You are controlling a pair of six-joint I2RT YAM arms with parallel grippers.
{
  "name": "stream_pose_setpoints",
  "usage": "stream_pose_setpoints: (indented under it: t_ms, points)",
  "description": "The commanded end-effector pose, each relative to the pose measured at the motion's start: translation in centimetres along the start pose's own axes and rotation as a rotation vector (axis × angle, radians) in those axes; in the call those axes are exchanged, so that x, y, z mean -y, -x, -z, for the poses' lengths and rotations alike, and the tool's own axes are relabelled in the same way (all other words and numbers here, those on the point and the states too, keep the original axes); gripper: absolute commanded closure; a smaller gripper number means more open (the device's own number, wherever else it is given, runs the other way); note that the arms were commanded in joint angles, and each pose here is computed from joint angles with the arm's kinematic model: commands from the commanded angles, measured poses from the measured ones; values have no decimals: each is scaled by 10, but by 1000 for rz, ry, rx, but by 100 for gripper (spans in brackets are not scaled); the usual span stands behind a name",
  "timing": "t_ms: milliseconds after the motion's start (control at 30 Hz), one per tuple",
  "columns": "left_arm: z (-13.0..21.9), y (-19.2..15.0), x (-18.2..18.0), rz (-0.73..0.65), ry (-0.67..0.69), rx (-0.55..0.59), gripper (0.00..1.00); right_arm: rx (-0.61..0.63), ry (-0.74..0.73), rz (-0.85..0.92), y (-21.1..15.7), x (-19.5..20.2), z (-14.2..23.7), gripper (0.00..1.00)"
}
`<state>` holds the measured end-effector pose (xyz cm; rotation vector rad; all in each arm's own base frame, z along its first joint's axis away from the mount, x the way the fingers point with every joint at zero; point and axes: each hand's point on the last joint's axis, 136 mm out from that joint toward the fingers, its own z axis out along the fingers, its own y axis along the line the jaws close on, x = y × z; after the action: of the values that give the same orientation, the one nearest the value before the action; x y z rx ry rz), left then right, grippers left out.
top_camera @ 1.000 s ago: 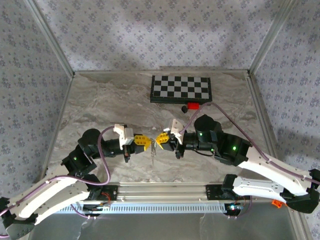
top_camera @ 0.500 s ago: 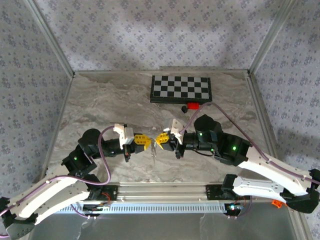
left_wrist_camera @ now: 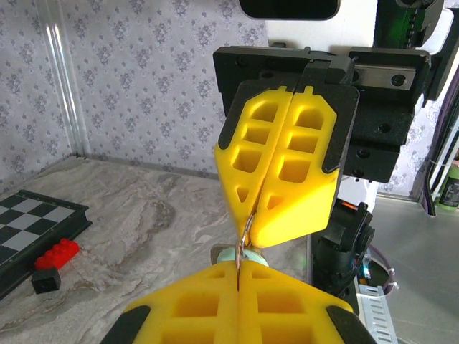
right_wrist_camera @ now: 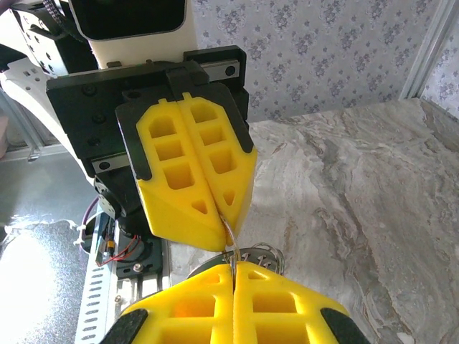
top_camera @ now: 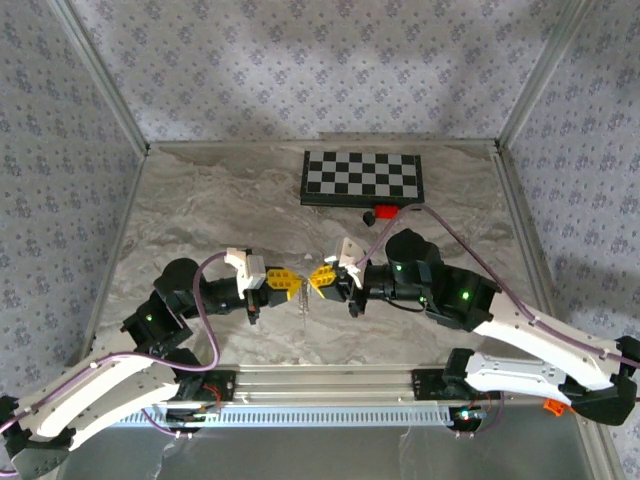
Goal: Put the keys on the keyring
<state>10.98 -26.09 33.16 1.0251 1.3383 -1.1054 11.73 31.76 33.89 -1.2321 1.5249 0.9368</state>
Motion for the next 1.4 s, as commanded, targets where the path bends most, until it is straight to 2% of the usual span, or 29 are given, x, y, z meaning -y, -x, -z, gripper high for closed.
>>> stream_pose_setpoints:
  t_ms: [0,1367]
  points:
    - [3,18,7,-29,-24,56,100,18,-7,-7,4,2,-1,100]
    - [4,14,2,-24,7,53,100,55,-11,-1,5,1,6,100]
